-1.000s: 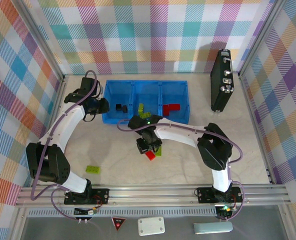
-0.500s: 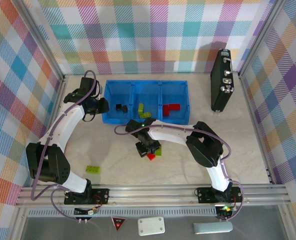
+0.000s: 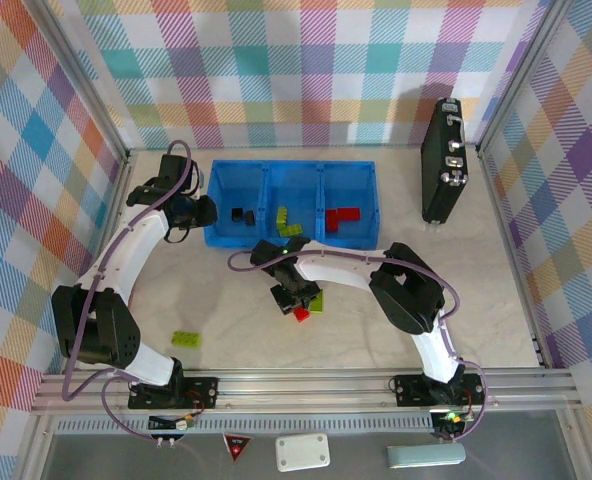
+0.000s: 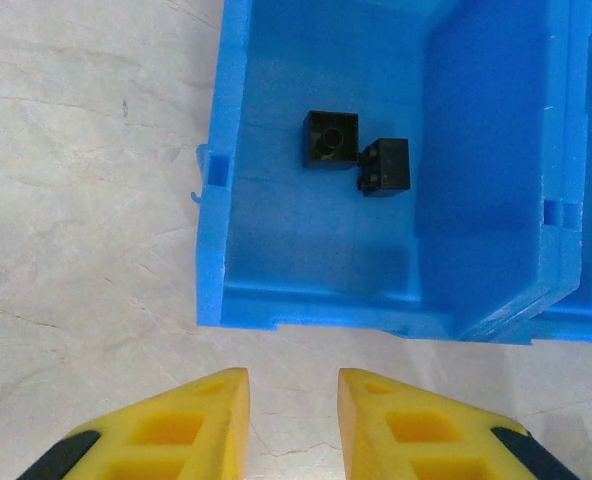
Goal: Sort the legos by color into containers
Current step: Pick up the lego from the bottom-center of the table, then place the lego in the container.
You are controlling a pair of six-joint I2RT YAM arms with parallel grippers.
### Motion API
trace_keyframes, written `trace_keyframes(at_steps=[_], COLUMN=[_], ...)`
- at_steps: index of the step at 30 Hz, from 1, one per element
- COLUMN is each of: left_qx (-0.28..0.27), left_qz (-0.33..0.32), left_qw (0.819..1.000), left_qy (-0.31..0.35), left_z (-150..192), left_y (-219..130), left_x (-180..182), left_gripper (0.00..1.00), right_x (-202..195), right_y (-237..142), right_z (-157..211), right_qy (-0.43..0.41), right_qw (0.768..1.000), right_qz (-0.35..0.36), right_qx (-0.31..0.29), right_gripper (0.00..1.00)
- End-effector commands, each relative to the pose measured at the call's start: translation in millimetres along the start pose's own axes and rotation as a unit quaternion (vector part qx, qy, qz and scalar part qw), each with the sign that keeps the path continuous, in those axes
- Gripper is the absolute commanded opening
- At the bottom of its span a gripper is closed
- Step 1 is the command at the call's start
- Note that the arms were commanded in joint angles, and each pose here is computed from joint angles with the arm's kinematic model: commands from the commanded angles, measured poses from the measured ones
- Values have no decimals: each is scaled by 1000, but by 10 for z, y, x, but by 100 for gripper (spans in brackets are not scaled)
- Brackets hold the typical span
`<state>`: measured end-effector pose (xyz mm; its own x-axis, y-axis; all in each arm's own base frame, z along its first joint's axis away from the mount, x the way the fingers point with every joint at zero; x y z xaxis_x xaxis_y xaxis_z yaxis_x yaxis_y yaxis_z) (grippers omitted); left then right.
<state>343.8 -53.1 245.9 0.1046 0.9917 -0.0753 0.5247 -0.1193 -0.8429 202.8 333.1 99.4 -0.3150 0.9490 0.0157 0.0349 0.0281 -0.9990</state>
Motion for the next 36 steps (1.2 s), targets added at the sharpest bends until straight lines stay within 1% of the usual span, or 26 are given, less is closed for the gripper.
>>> trace_keyframes(at_steps=[1, 13, 26, 31, 36], left_qx=[-11, -9, -9, -9, -12], left_qz=[6, 8, 6, 7, 3], left_qw=[1000, 1000, 1000, 1000, 1000], left_qy=[0, -4, -2, -4, -3], left_z=[-17, -22, -20, -20, -16], left_y=[-19, 4, 11, 8, -16], left_x=[39, 70, 89, 101, 112], left_gripper=[29, 30, 30, 30, 30], right_x=[11, -94, -304, -466, -676], right_y=[-10, -306, -602, -718, -799], right_z=[35, 153, 205, 155, -14], right_qy=[-5, 24, 46, 57, 80], right_qw=[1000, 999, 998, 997, 995], right_qz=[2, -23, -23, -20, -29], right_qx=[4, -17, -39, -50, -58], right_gripper=[39, 37, 37, 37, 37])
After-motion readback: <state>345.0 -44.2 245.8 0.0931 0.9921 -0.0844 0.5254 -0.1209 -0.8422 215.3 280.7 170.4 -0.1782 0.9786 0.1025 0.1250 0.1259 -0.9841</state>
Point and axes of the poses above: each hand's point on the last joint's axis, 136 mm out from that joint toward the fingers, its own y axis out along the fingers, its own x axis along the line the jaws close on, z = x × y, the point moved 7 cm from there along -y, back along the fingers, and after that the axes turned 12 degrees about y, right-handed, at the moved point
